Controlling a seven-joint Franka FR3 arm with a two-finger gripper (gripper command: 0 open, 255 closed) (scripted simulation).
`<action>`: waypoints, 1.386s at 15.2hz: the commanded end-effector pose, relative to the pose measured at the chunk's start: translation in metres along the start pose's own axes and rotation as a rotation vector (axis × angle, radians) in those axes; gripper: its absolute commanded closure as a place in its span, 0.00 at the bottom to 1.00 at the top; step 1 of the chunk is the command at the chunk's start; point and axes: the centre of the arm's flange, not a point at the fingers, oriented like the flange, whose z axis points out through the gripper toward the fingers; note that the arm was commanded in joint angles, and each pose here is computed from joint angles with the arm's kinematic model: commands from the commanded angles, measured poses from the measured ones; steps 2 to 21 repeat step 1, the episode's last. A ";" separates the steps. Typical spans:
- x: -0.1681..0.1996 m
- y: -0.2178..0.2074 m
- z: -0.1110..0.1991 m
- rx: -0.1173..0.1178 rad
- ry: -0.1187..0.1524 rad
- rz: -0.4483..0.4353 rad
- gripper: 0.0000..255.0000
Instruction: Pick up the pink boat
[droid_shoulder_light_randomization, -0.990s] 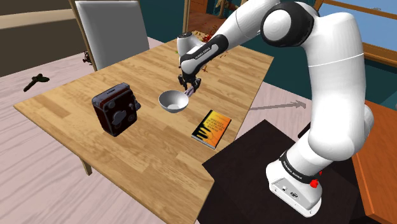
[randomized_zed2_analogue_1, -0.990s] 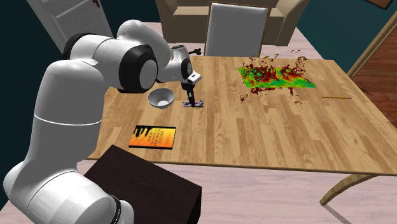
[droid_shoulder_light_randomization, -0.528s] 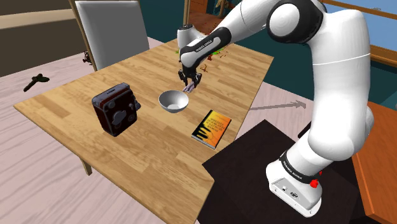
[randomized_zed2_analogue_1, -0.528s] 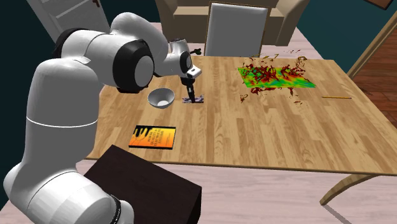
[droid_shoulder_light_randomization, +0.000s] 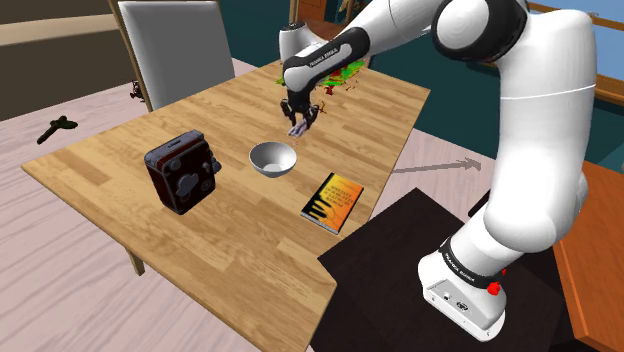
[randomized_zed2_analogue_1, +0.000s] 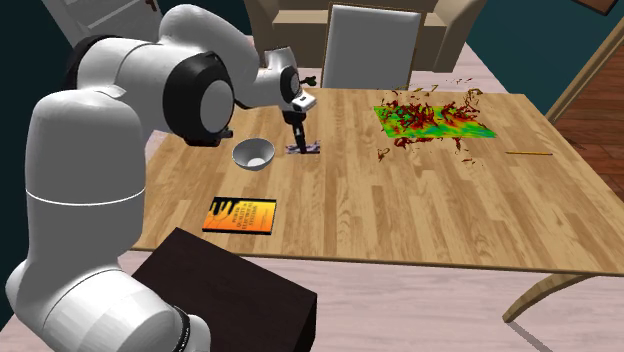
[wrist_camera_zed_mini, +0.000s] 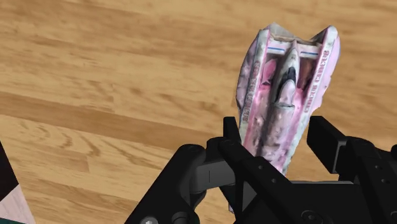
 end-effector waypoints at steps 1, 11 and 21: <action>0.001 0.001 -0.003 -0.001 0.000 0.000 1.00; 0.001 0.001 -0.003 -0.001 0.000 0.000 1.00; 0.001 0.001 -0.003 -0.001 0.000 0.000 1.00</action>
